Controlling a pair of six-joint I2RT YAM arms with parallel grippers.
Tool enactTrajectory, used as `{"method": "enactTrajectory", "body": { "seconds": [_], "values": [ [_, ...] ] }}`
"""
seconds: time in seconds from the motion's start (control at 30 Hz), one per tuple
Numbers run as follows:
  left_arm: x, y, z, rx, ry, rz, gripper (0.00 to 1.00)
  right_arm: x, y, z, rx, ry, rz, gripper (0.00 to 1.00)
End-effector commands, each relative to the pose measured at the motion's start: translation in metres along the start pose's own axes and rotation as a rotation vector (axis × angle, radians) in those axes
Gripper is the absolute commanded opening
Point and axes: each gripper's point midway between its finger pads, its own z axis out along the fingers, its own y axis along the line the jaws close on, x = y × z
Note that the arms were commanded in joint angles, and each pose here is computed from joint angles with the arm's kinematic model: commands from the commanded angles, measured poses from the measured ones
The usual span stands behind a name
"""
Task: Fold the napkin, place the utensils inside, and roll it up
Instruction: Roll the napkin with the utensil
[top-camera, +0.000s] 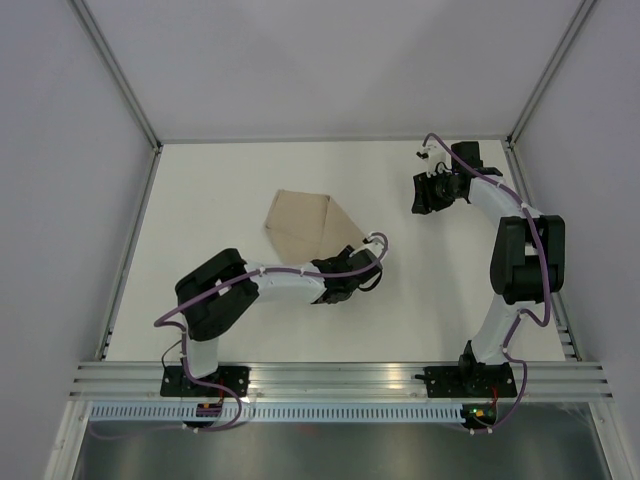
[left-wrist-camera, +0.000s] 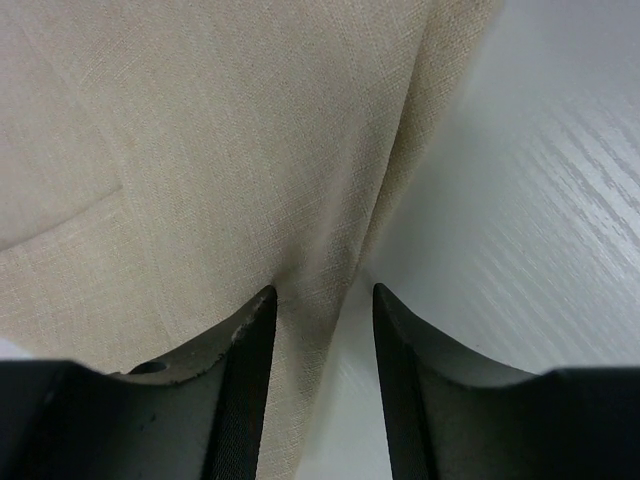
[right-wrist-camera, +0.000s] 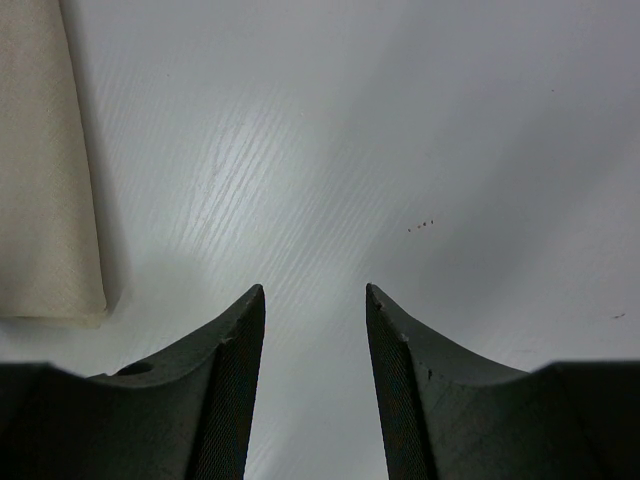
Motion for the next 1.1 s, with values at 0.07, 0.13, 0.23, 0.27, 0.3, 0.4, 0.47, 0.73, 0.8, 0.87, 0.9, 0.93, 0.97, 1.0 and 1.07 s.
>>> {"method": "enactTrajectory", "body": {
  "seconds": [0.07,0.13,0.23,0.27,0.3,0.4,0.47,0.73,0.8,0.87,0.9,0.93,0.97,1.0,1.07],
  "values": [
    [-0.020,0.016,-0.014,-0.041,-0.058,0.000,0.52,-0.015,0.004,-0.017,-0.001,-0.057,-0.036,0.51],
    [-0.026,0.022,-0.017,-0.075,-0.076,0.026,0.54,-0.014,0.004,-0.016,0.000,-0.055,-0.033,0.51],
    [-0.031,0.023,-0.019,-0.102,-0.091,0.101,0.57,-0.014,0.005,-0.017,-0.003,-0.057,-0.027,0.52],
    [-0.034,0.019,-0.022,-0.099,-0.105,0.118,0.57,-0.014,0.006,-0.017,-0.006,-0.058,-0.025,0.51],
    [-0.037,0.020,-0.023,-0.118,-0.115,0.128,0.58,-0.013,0.006,-0.018,-0.007,-0.057,-0.024,0.51],
    [-0.044,0.015,-0.027,-0.128,-0.141,0.174,0.59,-0.011,0.007,-0.019,-0.006,-0.060,-0.020,0.51],
    [-0.045,0.006,-0.032,-0.123,-0.164,0.219,0.59,-0.012,0.009,-0.020,-0.008,-0.061,-0.017,0.51],
    [-0.034,-0.004,-0.018,-0.190,-0.125,0.305,0.55,-0.003,-0.009,-0.031,0.006,-0.067,0.053,0.51],
    [-0.030,0.002,-0.015,-0.245,-0.107,0.315,0.51,-0.002,-0.011,-0.033,0.006,-0.067,0.068,0.51],
    [-0.023,0.004,-0.007,-0.284,-0.078,0.341,0.50,0.000,-0.011,-0.033,0.002,-0.065,0.076,0.51],
    [-0.022,0.003,-0.005,-0.285,-0.072,0.350,0.50,0.001,-0.013,-0.033,0.002,-0.064,0.082,0.51],
    [-0.021,0.002,-0.002,-0.286,-0.067,0.354,0.50,0.001,-0.013,-0.033,0.001,-0.063,0.086,0.51],
    [-0.017,0.000,0.000,-0.286,-0.057,0.362,0.49,0.003,-0.013,-0.034,0.000,-0.059,0.092,0.51],
    [-0.016,-0.001,0.001,-0.284,-0.054,0.361,0.49,0.003,-0.013,-0.035,-0.001,-0.059,0.094,0.51],
    [-0.017,-0.001,-0.001,-0.283,-0.056,0.356,0.49,0.003,-0.016,-0.038,0.006,-0.060,0.097,0.50]
  ]
}}
